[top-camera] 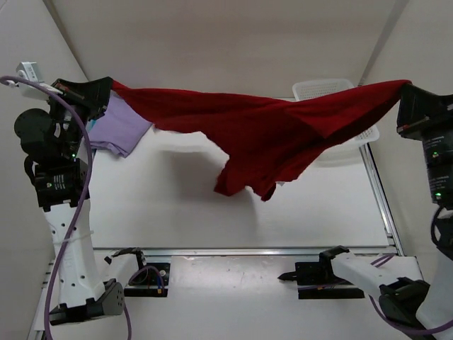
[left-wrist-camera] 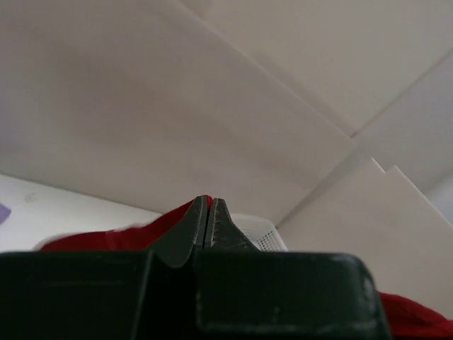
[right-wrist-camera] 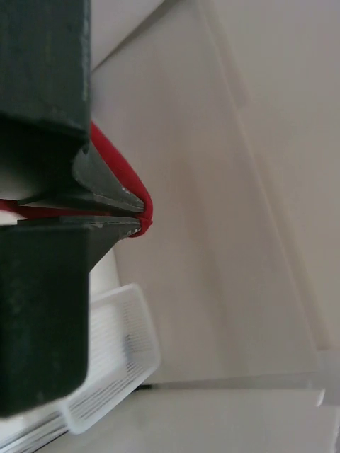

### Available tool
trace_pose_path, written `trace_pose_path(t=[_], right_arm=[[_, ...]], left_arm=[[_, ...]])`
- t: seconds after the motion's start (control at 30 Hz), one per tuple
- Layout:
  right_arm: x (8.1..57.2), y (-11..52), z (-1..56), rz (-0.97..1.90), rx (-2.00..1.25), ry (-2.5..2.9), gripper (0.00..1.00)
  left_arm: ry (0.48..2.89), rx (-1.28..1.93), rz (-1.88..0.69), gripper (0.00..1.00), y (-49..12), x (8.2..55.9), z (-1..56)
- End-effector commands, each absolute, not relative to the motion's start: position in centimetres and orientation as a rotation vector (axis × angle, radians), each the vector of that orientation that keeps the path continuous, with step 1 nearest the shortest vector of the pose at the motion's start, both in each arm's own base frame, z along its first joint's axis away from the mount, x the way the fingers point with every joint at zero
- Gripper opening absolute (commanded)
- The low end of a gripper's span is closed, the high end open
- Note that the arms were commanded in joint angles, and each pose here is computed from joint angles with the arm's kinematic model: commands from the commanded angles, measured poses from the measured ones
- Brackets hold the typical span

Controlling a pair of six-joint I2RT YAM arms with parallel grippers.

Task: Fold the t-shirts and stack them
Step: Flatten out the tshirt

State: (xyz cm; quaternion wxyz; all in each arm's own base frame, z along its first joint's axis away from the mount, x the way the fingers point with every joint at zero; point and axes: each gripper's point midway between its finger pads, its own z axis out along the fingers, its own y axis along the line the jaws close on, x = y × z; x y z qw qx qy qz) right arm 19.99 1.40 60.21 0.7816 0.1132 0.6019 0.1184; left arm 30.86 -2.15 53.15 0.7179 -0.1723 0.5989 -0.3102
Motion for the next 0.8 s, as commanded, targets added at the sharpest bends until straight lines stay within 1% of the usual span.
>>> trace_pose_path(t=[0.0, 0.07, 0.1, 0.13, 0.17, 0.2, 0.23, 0.27, 0.3, 0.33, 0.37, 0.43, 0.47, 0.5, 0.53, 0.57, 0.6, 0.63, 0.67, 0.7, 0.73, 0.77], right_arm=[[23.1, 4.7, 59.3, 0.274, 0.134, 1.383, 0.0], [25.6, 6.6, 56.9, 0.198, 0.108, 1.438, 0.0], [26.2, 9.2, 56.6, 0.216, 0.062, 1.439, 0.01], [26.7, 8.5, 55.5, 0.093, 0.081, 1.461, 0.0], [27.6, 10.2, 55.0, 0.066, 0.053, 1.472, 0.0], [29.2, 11.3, 54.1, 0.055, -0.005, 1.503, 0.0], [31.4, 10.0, 53.8, 0.042, 0.048, 1.527, 0.0], [32.4, 11.1, 53.5, 0.144, 0.007, 1.538, 0.0], [34.7, 10.6, 52.5, 0.168, -0.018, 1.564, 0.0], [37.1, 10.1, 49.5, 0.153, -0.015, 1.634, 0.0], [38.3, 11.0, 48.9, 0.197, -0.051, 1.646, 0.0], [43.0, 11.2, 44.0, 0.189, -0.076, 1.781, 0.0], [44.3, 10.8, 43.9, 0.189, -0.08, 1.784, 0.0], [46.7, 10.3, 43.4, 0.2, -0.067, 1.793, 0.0], [49.1, 11.0, 41.1, 0.215, -0.083, 1.844, 0.0], [52.2, 10.0, 41.2, 0.208, -0.044, 1.838, 0.0], [51.8, 10.3, 47.1, 0.256, -0.05, 1.702, 0.0], [54.1, 10.1, 46.4, 0.275, -0.021, 1.692, 0.0], [54.4, 9.7, 47.2, 0.305, -0.004, 1.657, 0.0], [54.5, 10.3, 49.1, 0.35, -0.009, 1.581, 0.0], [53.5, 9.8, 52.8, 0.349, 0.003, 1.465, 0.0], [52.5, 9.9, 55.0, 0.331, -0.015, 1.402, 0.0]], left_arm=[[1.439, -0.412, -0.639, 0.0, -2.3, 30.9, 50.7], [1.463, -0.435, -0.613, 0.0, -1.9, 31.9, 49.1], [1.484, -0.447, -0.606, 0.0, -1.9, 32.4, 48.1], [1.5, -0.463, -0.575, 0.0, -1.5, 33.0, 47.2], [1.527, -0.478, -0.539, 0.0, -1.0, 33.6, 45.7], [1.546, -0.496, -0.517, 0.0, -0.8, 34.6, 44.4], [1.584, -0.525, -0.492, 0.0, -0.1, 35.9, 42.6], [1.621, -0.541, -0.502, 0.0, -0.2, 36.7, 41.1], [1.638, -0.53, -0.518, 0.0, -0.8, 37.2, 40.2], [1.646, -0.547, -0.5, 0.0, -0.6, 38.0, 38.9], [1.67, -0.558, -0.478, 0.0, -0.8, 38.7, 37.6], [1.714, -0.579, -0.476, 0.0, -1.0, 40.7, 35.2], [1.751, -0.585, -0.488, 0.0, -1.1, 42.3, 33.8], [1.791, -0.609, -0.497, 0.0, -1.4, 43.9, 32.0], [1.776, -0.602, -0.517, 0.0, -1.7, 44.9, 32.7], [1.785, -0.602, -0.536, 0.0, -1.8, 46.6, 32.9], [1.82, -0.621, -0.572, 0.0, -2.1, 48.1, 31.6], [1.766, -0.613, -0.605, 0.0, -1.8, 48.9, 34.4], [1.744, -0.604, -0.63, 0.0, -1.6, 50.0, 35.9], [1.73, -0.609, -0.636, 0.0, -1.2, 50.4, 36.7], [1.648, -0.6, -0.648, 0.0, -0.3, 50.4, 40.2], [1.584, -0.581, -0.653, 0.0, 0.2, 50.1, 43.1]])
